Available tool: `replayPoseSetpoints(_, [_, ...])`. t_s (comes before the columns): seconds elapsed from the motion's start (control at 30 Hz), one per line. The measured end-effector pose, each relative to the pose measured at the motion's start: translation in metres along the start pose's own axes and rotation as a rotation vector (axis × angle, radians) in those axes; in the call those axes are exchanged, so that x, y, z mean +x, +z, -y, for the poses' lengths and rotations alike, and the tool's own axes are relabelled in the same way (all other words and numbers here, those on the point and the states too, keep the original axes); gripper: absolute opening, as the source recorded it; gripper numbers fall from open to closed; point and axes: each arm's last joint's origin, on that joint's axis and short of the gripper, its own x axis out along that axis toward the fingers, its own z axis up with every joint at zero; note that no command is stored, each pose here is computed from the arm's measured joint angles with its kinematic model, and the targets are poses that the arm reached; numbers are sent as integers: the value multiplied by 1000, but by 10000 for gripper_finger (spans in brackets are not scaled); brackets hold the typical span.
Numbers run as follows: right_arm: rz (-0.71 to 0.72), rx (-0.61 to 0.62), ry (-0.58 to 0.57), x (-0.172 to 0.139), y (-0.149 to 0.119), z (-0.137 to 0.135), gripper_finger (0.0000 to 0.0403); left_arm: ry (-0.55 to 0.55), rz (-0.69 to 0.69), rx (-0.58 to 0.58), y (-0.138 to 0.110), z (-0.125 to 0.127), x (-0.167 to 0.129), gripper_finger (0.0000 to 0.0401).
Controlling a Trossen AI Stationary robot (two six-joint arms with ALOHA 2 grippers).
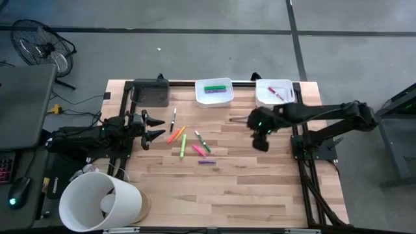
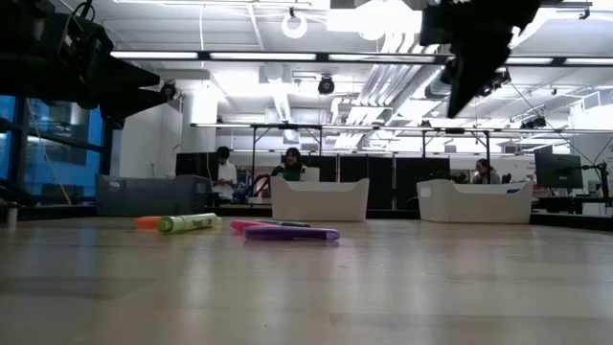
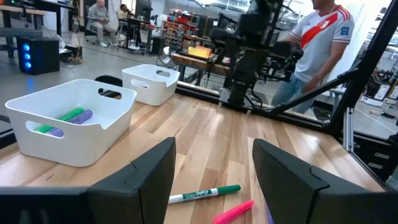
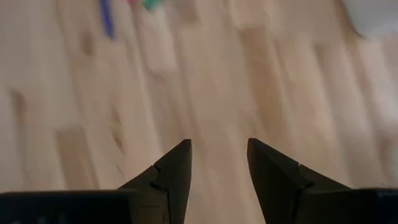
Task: Pick & Place Markers
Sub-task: Put the green marker pen into the right white bin
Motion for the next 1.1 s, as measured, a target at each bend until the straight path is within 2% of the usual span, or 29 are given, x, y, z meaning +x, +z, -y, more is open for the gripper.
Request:
replayPoseSetpoints(0.23, [111,153,87,55,33,-39,146,-1,0,0,0,0,0,211])
replayPoseSetpoints(0.47, [82,116,99,99,70,-64,147,0,0,0,0,0,0,211])
replayPoseSetpoints(0.87, [-50,149,2,117,133,-60,147,0,0,0,0,0,0,211])
replayPoseSetpoints(1.1, [-110,272,7,132,158,-52,153,0,0,0,0,0,0,211])
